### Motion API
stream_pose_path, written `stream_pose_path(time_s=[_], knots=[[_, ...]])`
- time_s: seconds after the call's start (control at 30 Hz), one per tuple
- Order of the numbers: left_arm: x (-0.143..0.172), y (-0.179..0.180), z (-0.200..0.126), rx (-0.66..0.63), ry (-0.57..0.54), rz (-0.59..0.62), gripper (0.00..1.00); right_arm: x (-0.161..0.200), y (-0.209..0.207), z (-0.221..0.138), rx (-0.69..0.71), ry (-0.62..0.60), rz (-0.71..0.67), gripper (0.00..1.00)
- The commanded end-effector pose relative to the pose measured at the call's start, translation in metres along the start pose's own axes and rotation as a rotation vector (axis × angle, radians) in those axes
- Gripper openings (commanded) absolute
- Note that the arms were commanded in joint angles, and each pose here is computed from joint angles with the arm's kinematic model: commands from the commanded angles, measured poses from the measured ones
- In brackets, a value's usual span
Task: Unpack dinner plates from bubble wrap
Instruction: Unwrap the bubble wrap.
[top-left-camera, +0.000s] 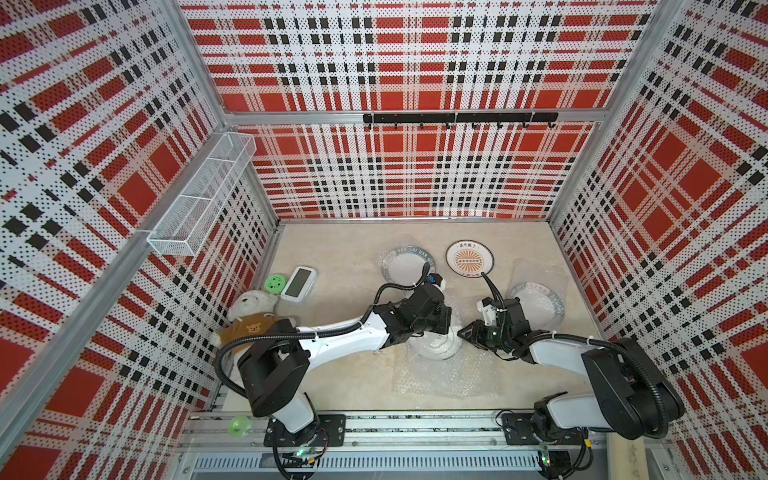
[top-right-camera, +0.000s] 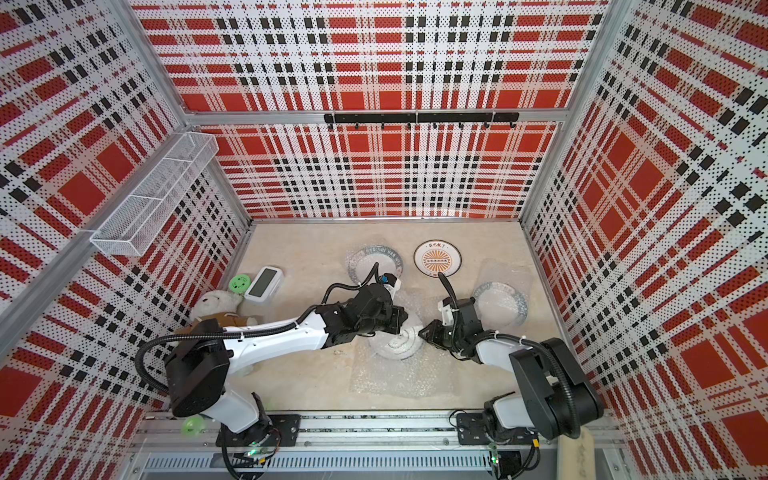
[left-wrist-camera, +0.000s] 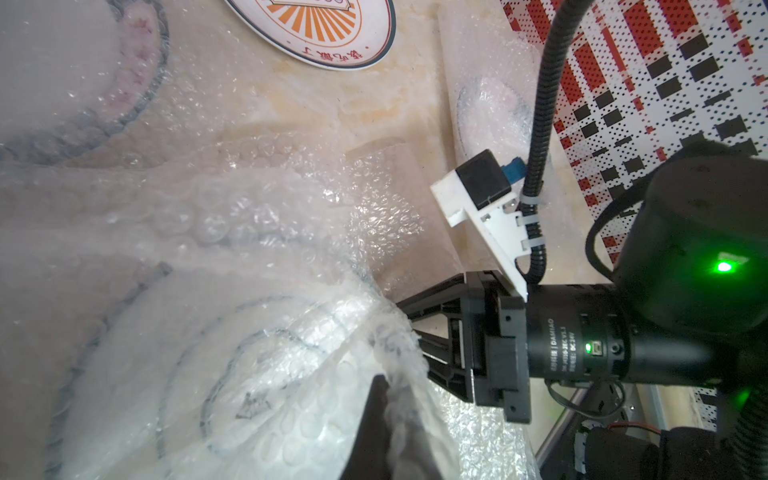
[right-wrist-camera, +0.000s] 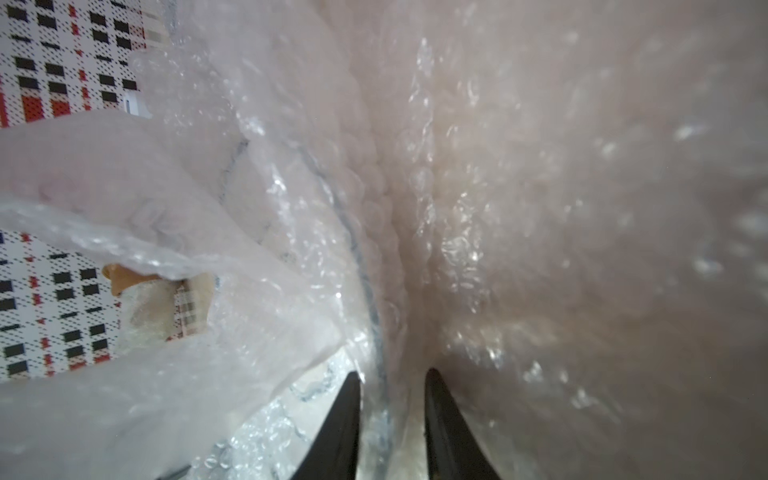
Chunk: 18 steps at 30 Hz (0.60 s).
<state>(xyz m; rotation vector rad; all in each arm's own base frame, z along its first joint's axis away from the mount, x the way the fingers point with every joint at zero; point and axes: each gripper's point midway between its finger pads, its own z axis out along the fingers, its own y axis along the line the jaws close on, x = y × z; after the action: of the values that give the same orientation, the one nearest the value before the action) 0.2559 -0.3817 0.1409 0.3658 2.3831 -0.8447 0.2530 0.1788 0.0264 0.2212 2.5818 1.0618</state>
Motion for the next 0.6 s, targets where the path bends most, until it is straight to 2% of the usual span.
stream_pose_path(time_s=[0.0,0.1,0.3,0.57], knots=[[-0.002,-0.013,0.003,0.044,-0.003,0.021,0.0,-0.007,0.008,0.001,-0.037,-0.031,-0.024,0.16],[-0.01,-0.02,-0.003,0.058,-0.015,0.047,0.0,-0.007,0.01,0.001,-0.041,-0.027,-0.026,0.0],[-0.036,-0.017,-0.036,0.018,-0.113,0.078,0.0,-0.008,0.008,-0.002,-0.02,-0.03,-0.026,0.0],[-0.061,0.024,-0.088,-0.079,-0.303,-0.028,0.0,-0.008,0.004,-0.005,0.019,-0.03,-0.032,0.0]])
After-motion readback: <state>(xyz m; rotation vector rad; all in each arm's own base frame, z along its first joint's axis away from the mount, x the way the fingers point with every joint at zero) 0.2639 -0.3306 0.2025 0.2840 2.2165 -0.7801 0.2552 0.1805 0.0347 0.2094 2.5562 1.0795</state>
